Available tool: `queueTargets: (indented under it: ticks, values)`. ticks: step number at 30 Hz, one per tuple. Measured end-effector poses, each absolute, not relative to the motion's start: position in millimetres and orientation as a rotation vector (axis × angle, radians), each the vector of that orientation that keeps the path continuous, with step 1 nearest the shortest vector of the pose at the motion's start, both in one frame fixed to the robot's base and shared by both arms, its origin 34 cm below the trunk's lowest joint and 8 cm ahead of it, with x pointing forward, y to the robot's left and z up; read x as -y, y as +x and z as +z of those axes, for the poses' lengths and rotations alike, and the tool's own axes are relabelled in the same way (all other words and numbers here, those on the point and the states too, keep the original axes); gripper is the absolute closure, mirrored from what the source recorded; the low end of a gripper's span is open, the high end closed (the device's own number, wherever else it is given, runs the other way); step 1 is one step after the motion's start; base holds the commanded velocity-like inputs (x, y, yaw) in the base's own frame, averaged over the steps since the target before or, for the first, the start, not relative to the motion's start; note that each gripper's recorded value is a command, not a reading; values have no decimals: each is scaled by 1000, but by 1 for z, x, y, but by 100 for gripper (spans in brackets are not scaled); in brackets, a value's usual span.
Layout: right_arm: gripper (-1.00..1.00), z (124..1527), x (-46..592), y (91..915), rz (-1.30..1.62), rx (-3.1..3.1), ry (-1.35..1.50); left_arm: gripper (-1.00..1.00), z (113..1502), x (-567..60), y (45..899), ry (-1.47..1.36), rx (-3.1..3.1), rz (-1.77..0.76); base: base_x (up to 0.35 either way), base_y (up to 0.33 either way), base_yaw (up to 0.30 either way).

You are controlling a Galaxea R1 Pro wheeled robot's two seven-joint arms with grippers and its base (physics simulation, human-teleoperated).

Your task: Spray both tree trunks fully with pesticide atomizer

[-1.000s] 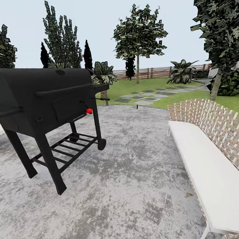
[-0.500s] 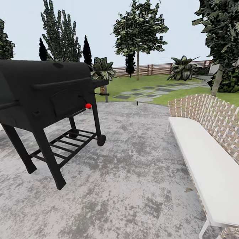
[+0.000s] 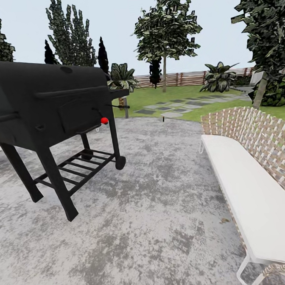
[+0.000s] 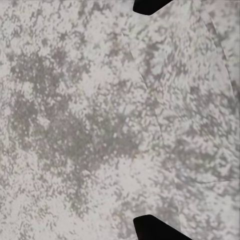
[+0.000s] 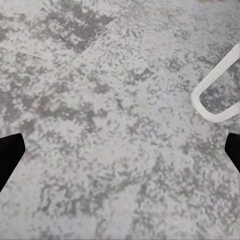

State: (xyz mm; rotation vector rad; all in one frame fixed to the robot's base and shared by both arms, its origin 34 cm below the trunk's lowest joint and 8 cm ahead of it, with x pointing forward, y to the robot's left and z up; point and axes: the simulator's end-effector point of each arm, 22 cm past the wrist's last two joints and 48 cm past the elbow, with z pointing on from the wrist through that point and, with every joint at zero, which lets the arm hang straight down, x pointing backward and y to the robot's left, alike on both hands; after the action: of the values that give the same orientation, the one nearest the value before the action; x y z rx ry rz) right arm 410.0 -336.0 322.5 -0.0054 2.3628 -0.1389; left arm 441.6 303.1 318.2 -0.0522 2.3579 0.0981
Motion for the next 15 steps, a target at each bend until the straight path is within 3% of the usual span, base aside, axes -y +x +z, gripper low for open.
queueTargets:
  ticks: [8,15]
  values:
    - [-100,319,336,406,-139,-2376,-7,-100,314,-304,438,-51,-2369,100,10,1,0]
    - [-100,316,336,404,-139,-2384,-7,-100,312,-304,436,-50,-2376,102,251,94,0]
